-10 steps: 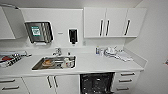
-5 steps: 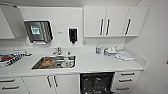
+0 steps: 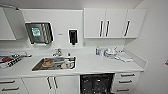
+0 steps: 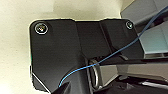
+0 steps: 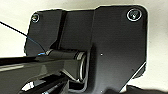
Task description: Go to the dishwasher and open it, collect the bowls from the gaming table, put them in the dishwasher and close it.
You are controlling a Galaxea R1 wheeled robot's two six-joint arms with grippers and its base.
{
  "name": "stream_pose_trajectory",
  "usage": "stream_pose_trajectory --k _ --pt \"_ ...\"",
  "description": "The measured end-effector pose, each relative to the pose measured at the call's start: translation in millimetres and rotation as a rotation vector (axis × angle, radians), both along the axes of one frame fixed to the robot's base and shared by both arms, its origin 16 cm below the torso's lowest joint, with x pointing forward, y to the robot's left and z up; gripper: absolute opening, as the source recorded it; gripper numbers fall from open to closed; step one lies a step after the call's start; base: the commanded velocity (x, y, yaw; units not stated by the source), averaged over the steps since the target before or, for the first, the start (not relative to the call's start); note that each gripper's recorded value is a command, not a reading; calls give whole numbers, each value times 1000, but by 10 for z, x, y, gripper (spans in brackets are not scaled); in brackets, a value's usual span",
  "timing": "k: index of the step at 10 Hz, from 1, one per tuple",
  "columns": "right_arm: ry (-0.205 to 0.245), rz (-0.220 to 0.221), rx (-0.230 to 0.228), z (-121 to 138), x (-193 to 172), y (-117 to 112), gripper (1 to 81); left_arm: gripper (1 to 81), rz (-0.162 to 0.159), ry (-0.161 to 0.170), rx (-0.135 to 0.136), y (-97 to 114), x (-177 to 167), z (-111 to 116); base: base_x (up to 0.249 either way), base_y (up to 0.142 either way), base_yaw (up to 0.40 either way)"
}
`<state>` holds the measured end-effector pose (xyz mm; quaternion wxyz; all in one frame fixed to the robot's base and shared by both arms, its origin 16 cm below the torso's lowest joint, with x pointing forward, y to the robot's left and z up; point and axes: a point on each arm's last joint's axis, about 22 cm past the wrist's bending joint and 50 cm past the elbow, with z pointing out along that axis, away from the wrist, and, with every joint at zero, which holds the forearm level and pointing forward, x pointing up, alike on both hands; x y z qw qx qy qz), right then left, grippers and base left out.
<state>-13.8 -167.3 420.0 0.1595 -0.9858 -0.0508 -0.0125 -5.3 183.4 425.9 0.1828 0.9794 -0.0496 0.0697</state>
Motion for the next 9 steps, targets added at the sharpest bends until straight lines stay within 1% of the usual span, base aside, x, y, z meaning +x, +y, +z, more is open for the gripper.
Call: stream_pose_trajectory --k 4,5,9 --pt "0 1 0 0 -1 3 811 811 -1 0 0 0 -1 0 0 0 0" --pt "0 1 0 0 2 3 811 811 -3 0 0 0 0 -1 0 0 104" --pt "-1 0 1 1 0 4 811 811 -13 -1 2 5 -6 -2 0 0 285"
